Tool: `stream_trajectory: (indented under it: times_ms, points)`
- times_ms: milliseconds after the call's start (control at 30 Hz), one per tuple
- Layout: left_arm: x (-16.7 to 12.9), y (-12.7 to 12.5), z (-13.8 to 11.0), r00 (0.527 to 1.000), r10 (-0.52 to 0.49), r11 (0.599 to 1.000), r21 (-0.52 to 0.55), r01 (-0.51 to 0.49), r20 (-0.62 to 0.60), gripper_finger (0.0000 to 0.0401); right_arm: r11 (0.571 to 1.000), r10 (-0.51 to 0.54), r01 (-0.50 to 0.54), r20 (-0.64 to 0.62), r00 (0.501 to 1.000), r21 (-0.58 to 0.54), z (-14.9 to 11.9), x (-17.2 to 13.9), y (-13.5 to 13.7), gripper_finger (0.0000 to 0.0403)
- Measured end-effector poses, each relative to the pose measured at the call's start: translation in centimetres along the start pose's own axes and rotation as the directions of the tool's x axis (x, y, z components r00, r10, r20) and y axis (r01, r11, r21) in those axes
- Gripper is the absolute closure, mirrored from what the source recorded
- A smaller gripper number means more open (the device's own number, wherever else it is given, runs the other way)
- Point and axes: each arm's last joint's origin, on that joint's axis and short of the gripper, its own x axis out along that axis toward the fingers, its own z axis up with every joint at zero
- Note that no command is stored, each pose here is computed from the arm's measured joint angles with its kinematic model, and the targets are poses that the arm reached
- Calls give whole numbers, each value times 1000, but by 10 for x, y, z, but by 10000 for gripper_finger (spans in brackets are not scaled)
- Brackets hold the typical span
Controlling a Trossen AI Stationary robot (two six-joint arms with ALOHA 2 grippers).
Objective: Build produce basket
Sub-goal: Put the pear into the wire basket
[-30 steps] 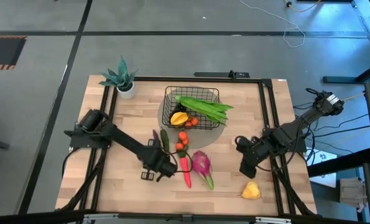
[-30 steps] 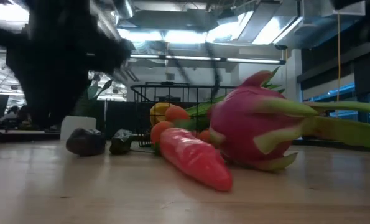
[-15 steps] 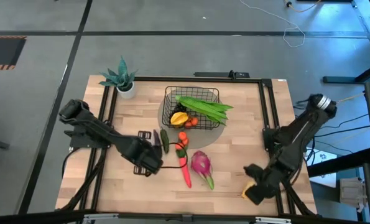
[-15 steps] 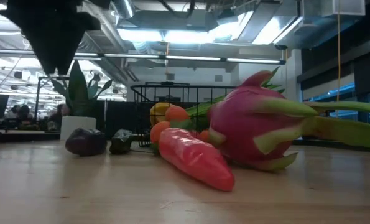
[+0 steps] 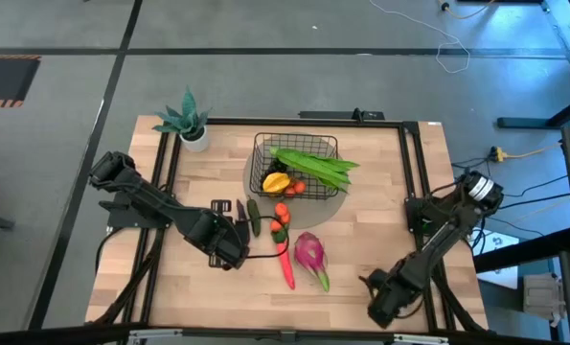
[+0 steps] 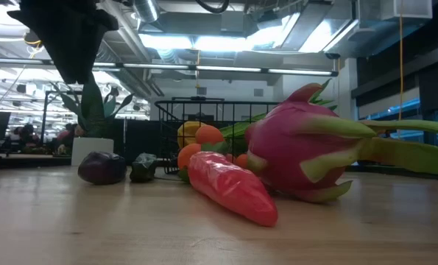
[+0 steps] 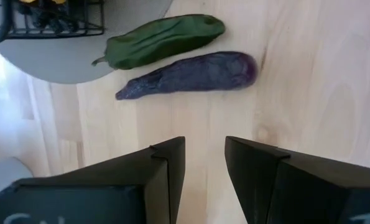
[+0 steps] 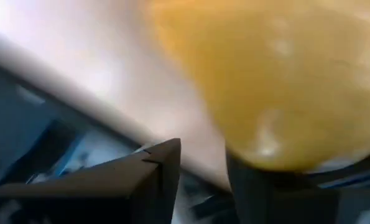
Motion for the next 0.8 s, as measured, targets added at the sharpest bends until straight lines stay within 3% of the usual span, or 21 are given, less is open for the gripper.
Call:
stream_trajectory:
  times_ms: [67, 167, 400, 533, 700, 800]
  points:
    - [0, 2, 1, 1000, 12, 1000, -1, -12, 3, 298, 995, -101, 99, 66, 993, 32, 12, 0, -9, 283]
    - [1, 3, 1, 1000, 17, 1000, 15, -17, 4, 298, 987, -155, 141, 219, 963, 78, 31, -9, -15, 283]
    - [3, 8, 4, 1000, 24, 1000, -6, -24, 4, 298, 983, -181, 157, 558, 810, 91, 80, -36, -19, 283]
    - [3, 8, 4, 1000, 22, 1000, -5, -22, 5, 298, 969, -235, 223, 647, 726, 103, 106, -49, -25, 283]
    - [3, 7, 4, 1000, 22, 1000, -3, -22, 6, 298, 977, -176, 213, 610, 772, 12, 114, -64, -27, 283]
    - [3, 7, 4, 1000, 21, 1000, -3, -21, 6, 298, 984, -122, 178, 630, 767, -26, 109, -77, -24, 283]
